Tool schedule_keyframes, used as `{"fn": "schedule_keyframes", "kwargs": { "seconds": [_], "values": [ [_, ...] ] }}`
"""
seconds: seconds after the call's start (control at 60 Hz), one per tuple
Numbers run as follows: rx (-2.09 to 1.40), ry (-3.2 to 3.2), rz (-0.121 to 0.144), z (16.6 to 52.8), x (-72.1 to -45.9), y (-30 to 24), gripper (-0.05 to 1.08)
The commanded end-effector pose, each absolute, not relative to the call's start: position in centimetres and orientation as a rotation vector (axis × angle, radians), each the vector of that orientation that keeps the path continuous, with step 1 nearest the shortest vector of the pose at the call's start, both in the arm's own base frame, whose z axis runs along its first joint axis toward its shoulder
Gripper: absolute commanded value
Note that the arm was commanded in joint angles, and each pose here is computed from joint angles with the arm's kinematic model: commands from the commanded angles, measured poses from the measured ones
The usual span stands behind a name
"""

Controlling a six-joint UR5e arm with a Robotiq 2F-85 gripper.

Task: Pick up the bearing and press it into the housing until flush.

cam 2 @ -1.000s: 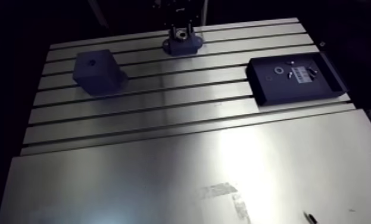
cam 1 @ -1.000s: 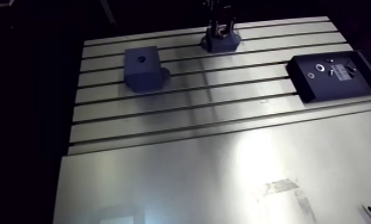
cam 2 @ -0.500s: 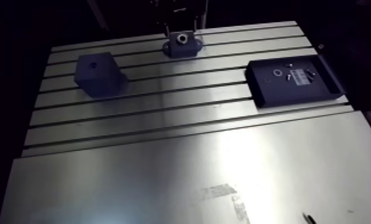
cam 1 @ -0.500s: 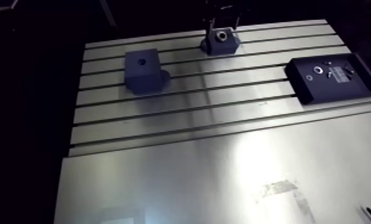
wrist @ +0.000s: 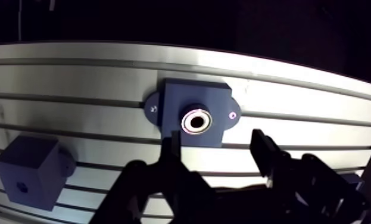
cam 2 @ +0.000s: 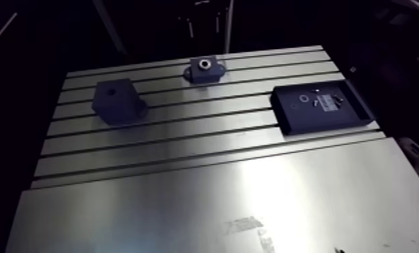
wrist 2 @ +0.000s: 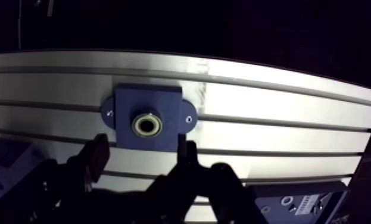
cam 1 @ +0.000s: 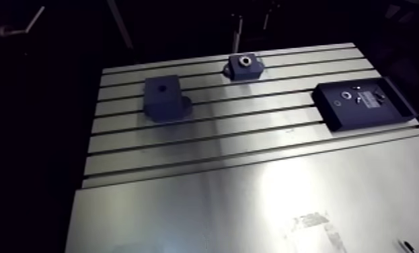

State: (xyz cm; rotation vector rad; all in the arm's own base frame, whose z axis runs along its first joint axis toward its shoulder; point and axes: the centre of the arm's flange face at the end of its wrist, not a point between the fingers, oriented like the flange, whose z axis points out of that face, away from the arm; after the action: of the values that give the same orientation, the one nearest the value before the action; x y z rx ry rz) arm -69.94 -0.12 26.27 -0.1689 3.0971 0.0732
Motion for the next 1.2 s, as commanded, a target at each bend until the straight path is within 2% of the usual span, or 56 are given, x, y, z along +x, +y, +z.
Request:
{"fn": "schedule_keyframes", "kwargs": {
  "seconds": [0.017, 0.267, 0.5, 0.767, 1.2],
  "values": [
    [-0.140, 3.052, 0.046, 25.9, -69.9, 0.7, 1.08],
    [-0.136, 3.043, 0.015, 24.1, -70.1, 0.6, 1.08],
    [-0.137, 3.057, 0.014, 23.1, -70.0, 0.5, 1.08],
    [-0.138, 3.063, -0.003, 21.5, -69.9, 0.4, 1.08],
    [-0.157, 3.053, 0.000, 19.8, -69.4, 0.3, 1.08]
  ]
}}
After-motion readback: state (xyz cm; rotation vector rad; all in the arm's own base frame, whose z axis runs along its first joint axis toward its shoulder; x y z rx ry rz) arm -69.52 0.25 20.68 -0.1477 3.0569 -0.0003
